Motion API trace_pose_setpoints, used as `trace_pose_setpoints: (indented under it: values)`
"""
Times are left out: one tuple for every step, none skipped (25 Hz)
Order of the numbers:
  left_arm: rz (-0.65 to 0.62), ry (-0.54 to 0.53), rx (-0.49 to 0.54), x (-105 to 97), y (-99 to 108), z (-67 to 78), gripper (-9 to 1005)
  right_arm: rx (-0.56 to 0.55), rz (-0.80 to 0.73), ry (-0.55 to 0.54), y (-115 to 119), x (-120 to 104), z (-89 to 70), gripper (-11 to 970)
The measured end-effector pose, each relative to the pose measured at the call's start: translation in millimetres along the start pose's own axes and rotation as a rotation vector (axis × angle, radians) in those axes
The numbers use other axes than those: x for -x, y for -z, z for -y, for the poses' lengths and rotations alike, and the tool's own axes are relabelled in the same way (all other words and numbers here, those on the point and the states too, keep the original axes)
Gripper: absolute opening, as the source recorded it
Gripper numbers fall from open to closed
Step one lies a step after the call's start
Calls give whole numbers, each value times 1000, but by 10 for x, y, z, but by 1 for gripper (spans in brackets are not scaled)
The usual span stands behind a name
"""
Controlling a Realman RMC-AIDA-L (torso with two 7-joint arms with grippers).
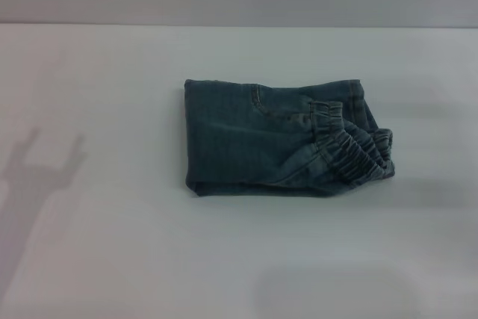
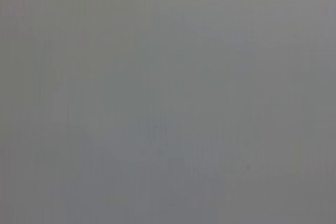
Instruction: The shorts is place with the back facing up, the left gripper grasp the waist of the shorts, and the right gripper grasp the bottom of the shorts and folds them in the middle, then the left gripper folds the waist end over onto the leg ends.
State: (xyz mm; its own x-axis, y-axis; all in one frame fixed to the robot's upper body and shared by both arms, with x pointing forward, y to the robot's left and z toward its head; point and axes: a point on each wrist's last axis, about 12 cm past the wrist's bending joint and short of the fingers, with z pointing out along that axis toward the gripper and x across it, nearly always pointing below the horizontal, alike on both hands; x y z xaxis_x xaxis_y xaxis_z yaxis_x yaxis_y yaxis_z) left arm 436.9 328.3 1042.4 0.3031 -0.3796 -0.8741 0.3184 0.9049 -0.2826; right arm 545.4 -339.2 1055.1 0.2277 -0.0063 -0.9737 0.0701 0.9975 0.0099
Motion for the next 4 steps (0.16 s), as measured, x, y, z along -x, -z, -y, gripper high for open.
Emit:
trace_pose_setpoints:
  values:
    - [0,0,1,2,4,-1,827,0,-2,-1,-3,-3,-3,592]
    - [0,1,3,1,8,-2,827,0,-7,-2,-10,-7,-7,592]
    - [0,2,4,1,12,-2,827,0,-13,-3,-19,-13,-13,592]
    - [0,2,4,1,15,-2,827,0,-18,-3,-26,-18,-18,592]
